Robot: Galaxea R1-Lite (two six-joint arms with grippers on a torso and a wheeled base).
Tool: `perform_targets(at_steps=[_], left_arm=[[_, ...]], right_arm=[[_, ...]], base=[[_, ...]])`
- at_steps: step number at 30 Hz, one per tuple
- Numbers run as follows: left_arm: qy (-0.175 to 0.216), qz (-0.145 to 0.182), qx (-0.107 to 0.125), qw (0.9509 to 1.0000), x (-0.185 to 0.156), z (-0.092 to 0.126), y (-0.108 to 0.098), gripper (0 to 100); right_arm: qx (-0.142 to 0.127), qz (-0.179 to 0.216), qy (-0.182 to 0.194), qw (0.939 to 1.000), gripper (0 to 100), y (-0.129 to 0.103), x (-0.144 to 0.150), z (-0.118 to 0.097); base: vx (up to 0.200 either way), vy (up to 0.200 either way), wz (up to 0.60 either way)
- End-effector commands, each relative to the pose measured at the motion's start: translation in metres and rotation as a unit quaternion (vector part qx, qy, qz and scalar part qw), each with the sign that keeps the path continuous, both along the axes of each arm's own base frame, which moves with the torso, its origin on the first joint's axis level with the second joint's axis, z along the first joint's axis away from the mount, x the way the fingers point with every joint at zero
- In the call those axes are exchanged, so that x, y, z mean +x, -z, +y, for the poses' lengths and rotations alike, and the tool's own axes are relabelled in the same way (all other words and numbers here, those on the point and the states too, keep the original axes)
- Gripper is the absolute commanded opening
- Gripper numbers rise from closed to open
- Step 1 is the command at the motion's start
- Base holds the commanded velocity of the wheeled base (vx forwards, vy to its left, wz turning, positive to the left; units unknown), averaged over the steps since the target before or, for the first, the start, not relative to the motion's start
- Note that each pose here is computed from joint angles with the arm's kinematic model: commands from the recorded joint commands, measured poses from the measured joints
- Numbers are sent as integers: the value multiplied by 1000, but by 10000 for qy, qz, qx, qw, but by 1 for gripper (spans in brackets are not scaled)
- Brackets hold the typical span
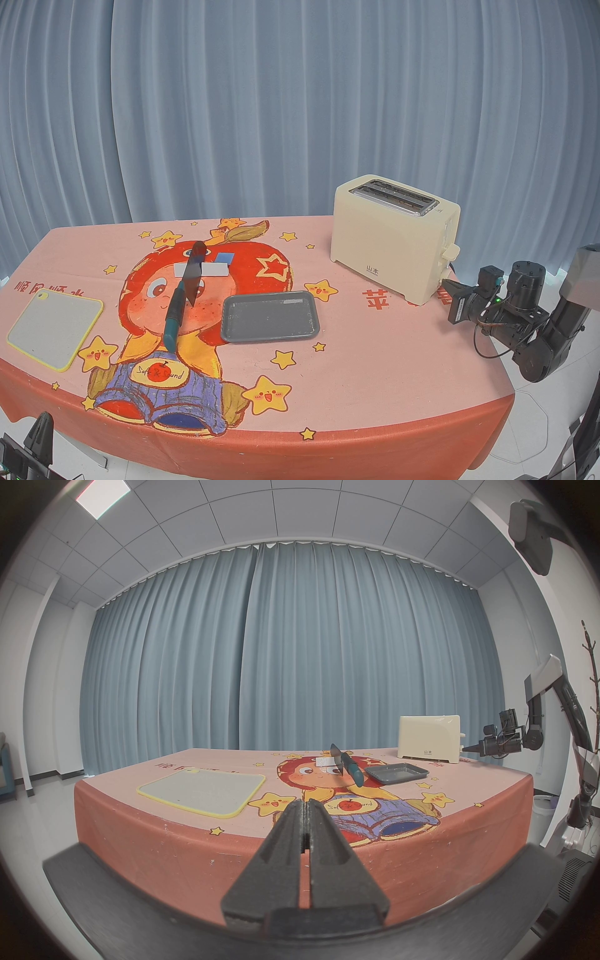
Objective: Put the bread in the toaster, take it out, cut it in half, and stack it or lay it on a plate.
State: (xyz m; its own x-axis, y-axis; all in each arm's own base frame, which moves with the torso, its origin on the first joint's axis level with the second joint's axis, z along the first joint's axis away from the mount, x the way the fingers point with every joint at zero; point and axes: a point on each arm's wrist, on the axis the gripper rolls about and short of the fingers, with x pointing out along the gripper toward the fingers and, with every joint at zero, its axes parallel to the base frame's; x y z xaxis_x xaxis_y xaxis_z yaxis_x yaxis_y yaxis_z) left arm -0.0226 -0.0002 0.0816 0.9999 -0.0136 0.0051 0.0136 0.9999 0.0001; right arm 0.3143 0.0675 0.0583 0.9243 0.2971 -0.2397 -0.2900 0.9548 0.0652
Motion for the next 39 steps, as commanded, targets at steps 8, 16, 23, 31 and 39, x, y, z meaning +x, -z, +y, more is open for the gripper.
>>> perform_targets(at_steps=[8, 16, 23, 31, 39], left_arm=[[1, 87, 0, 10000, 1, 0, 5, 0], [1, 87, 0, 10000, 1, 0, 5, 0], [1, 87, 0, 10000, 1, 0, 5, 0], [1, 87, 0, 10000, 1, 0, 5, 0], [1, 87, 0, 10000, 1, 0, 5, 0]], right_arm=[[-20, 100, -2, 9999, 0, 6, 1, 0], [-30, 153, 36, 9999, 0, 10, 2, -2], [-38, 150, -20, 9999, 0, 9, -1, 1], [-35, 135, -20, 9999, 0, 8, -1, 1], [-102, 57, -79, 9999, 0, 3, -5, 2]], base=[[0, 0, 0], [0, 0, 0], [0, 0, 0], [0, 0, 0], [0, 0, 0]])
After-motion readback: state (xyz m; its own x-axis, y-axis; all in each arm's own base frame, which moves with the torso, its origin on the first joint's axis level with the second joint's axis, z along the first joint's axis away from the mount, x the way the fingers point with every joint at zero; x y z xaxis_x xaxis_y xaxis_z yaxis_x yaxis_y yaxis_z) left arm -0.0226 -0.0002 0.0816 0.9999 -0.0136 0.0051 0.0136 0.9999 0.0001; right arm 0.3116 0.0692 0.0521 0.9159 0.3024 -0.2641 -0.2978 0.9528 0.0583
